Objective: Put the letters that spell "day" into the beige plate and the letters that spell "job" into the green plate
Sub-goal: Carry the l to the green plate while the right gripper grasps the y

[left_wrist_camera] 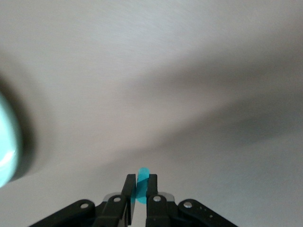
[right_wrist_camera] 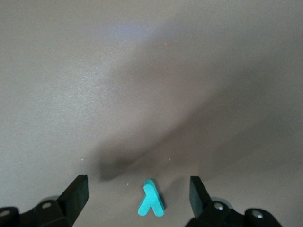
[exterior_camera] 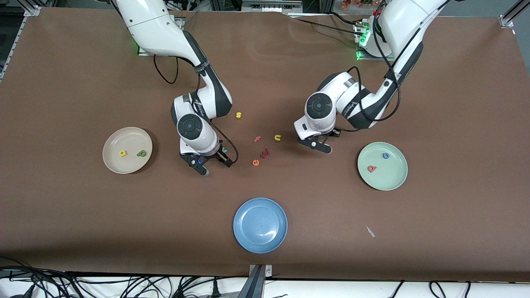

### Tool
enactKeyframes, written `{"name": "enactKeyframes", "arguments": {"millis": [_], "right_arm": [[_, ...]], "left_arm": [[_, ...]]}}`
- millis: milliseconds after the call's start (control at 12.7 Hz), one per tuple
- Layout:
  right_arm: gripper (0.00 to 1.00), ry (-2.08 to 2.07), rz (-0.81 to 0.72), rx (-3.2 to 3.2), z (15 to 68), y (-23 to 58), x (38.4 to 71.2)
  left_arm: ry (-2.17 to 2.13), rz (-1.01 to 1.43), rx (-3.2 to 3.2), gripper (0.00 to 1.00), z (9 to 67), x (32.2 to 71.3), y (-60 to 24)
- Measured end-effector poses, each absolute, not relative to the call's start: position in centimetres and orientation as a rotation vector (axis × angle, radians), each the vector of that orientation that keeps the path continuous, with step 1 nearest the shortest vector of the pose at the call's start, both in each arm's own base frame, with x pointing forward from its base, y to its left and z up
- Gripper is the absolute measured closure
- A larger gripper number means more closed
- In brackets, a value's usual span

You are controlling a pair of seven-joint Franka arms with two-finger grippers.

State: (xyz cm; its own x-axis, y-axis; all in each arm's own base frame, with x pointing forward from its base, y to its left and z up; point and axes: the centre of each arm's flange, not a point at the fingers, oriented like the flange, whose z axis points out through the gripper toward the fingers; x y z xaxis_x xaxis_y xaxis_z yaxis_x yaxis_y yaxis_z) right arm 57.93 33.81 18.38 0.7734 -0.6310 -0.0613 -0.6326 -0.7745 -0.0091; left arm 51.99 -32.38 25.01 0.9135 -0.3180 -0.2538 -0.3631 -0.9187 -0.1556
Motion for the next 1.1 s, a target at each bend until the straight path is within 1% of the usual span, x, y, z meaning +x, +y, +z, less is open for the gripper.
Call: {"name": "enactKeyframes", "arguments": {"millis": [157,236,314,393,471,550,628,707,785,864,942,1021,1099], "right_arm": [[0.06,1.034,0.100,-2.937,17.8,34.3,57.5],[0.10,1.032,0.104,-2.939,17.7,34.4,57.4],[0.10,1.032,0.106,-2.941,17.6,34.4,57.3],[0.15,1.032,0.108,-2.941,17.5,34.4,57.2],[0.15,1.032,0.109,-2.942,17.5,34.4,57.2],[0.24,1.032,0.111,-2.943,17.4,34.4,57.2],[0.25,1.032,0.111,-2.943,17.4,34.4,57.2],[0.32,1.032,0.111,-2.942,17.4,34.5,57.2],[0.42,1.038,0.112,-2.933,17.6,34.5,57.2],[0.42,1.050,0.122,-2.921,17.6,34.5,57.2],[0.49,1.060,0.129,-2.910,17.6,34.5,57.2],[0.52,1.066,0.133,-2.905,17.7,34.5,57.2],[0.52,1.068,0.135,-2.903,17.7,34.5,57.2]], "left_arm": [[0.497,0.347,-2.857,0.90,27.3,53.8,-30.5],[0.500,0.358,-2.855,0.90,27.8,54.9,-28.8],[0.511,0.363,-2.859,0.90,28.1,56.1,-26.8],[0.529,0.369,-2.866,0.90,28.3,57.3,-24.7],[0.549,0.372,-2.870,0.90,28.5,58.3,-22.7],[0.570,0.365,-2.860,0.90,28.7,59.3,-20.8],[0.590,0.348,-2.826,0.90,28.6,60.0,-19.2],[0.607,0.333,-2.785,0.90,28.4,60.4,-18.0],[0.631,0.320,-2.739,0.90,28.0,60.8,-17.2],[0.649,0.313,-2.699,0.90,27.4,61.0,-16.5],[0.658,0.311,-2.676,0.90,26.6,61.3,-15.9],[0.659,0.302,-2.680,0.90,25.7,61.7,-15.1],[0.665,0.289,-2.697,0.90,24.8,62.3,-13.9]]}}
